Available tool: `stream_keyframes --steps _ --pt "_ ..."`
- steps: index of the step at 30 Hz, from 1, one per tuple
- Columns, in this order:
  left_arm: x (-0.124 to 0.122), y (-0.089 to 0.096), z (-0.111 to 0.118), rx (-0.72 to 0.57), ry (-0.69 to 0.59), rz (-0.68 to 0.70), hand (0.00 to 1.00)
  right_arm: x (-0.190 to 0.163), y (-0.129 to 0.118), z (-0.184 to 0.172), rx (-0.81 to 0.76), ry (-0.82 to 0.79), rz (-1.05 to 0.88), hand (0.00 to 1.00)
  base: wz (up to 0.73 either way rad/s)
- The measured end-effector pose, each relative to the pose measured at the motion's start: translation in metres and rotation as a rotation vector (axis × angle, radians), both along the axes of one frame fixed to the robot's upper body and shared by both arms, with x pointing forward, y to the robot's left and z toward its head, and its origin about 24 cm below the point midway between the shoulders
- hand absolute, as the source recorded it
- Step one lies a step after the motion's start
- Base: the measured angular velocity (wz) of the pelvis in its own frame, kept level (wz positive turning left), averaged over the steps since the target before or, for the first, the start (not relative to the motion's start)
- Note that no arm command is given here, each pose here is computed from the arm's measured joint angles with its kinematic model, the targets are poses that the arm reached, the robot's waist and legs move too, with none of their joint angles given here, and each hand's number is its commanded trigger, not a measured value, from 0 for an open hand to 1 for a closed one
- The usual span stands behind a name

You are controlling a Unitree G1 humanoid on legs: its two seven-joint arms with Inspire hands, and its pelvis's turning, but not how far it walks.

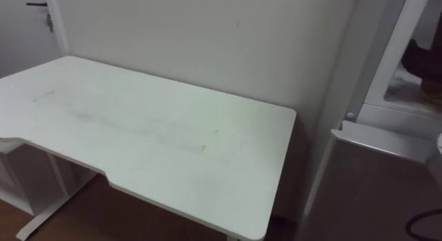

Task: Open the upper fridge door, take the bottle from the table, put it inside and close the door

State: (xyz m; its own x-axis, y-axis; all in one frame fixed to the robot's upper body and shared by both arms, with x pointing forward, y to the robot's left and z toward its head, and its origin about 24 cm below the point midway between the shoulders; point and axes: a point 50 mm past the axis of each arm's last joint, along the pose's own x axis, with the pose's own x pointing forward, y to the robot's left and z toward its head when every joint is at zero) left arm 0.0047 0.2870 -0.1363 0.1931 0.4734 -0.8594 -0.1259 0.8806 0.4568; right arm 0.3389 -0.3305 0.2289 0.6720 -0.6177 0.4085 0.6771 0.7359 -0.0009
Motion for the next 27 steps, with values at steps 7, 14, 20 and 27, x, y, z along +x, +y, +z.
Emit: stream_keyframes --steps 7,14,20,27 --pt "0.001 0.0 0.0 0.0 0.004 -0.011 0.0 0.0 0.0 0.0 0.001 -0.003 0.001 0.0 0.0" --pt "0.001 0.0 0.001 -0.017 -0.013 0.031 0.0 -0.002 -0.015 -0.004 0.159 -0.022 0.074 0.0 0.0" --pt "0.004 0.003 0.004 -0.02 -0.021 0.07 0.0 -0.011 -0.045 -0.018 0.358 -0.044 0.181 0.0 0.07" --pt "0.004 0.003 0.005 -0.009 -0.013 0.084 0.0 -0.019 -0.06 -0.039 0.568 -0.137 0.283 0.0 0.02"
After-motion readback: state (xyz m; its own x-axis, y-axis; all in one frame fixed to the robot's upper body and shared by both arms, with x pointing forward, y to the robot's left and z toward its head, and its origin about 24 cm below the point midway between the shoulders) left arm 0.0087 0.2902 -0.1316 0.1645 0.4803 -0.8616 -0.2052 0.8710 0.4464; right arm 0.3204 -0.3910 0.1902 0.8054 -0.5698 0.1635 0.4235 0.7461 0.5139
